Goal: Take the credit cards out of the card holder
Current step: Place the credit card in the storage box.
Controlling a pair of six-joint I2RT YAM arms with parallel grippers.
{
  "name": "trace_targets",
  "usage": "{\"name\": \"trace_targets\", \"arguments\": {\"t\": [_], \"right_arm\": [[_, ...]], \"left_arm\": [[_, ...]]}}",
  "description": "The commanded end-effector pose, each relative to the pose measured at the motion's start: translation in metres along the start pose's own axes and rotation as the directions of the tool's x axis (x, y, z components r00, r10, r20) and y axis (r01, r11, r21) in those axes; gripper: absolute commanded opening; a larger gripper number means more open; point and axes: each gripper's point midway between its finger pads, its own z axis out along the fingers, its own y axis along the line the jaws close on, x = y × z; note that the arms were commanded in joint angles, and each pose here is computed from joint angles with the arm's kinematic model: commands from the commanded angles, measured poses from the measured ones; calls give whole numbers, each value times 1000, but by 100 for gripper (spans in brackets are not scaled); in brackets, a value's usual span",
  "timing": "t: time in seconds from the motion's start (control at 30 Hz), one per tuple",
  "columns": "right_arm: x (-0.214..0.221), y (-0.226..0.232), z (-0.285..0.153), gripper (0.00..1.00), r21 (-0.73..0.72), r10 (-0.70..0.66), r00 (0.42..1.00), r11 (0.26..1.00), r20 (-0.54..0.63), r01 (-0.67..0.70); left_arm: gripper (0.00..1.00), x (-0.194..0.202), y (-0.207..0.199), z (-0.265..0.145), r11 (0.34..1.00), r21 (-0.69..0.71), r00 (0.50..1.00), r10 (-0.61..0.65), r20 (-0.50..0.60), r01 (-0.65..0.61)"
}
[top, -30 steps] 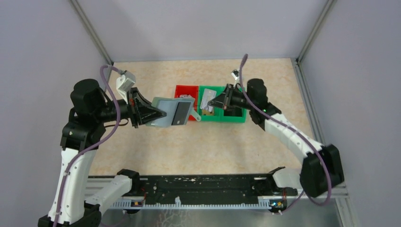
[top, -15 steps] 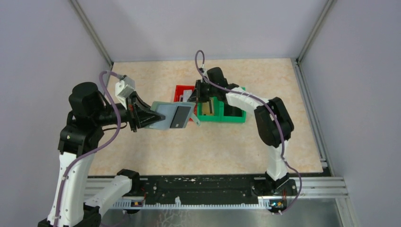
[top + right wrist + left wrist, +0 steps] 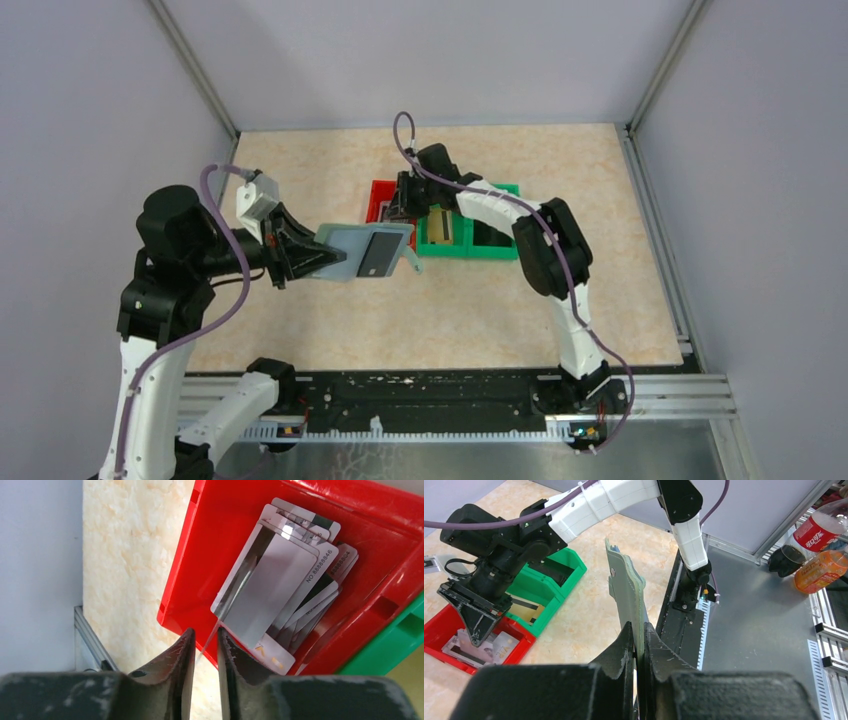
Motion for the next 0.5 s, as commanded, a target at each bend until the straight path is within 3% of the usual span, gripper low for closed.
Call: {"name": "trace_targets", "arguments": {"t": [0.0,0.27,0.47], "right_arm": [[-23,17,-1,28,6,-46,997,999,61,45],[-56,45,-52,42,72,-176,972,983,154,167],[-90,95,-150,58,70,-338,893,941,296,332]], "left_arm": [[0,-5,-7,-2,998,24,998,61,25,-62],[0,-1,-10,-3,998,34,998,60,13,-61],[0,5,-9,-2,997,49,998,61,-9,-61]]}}
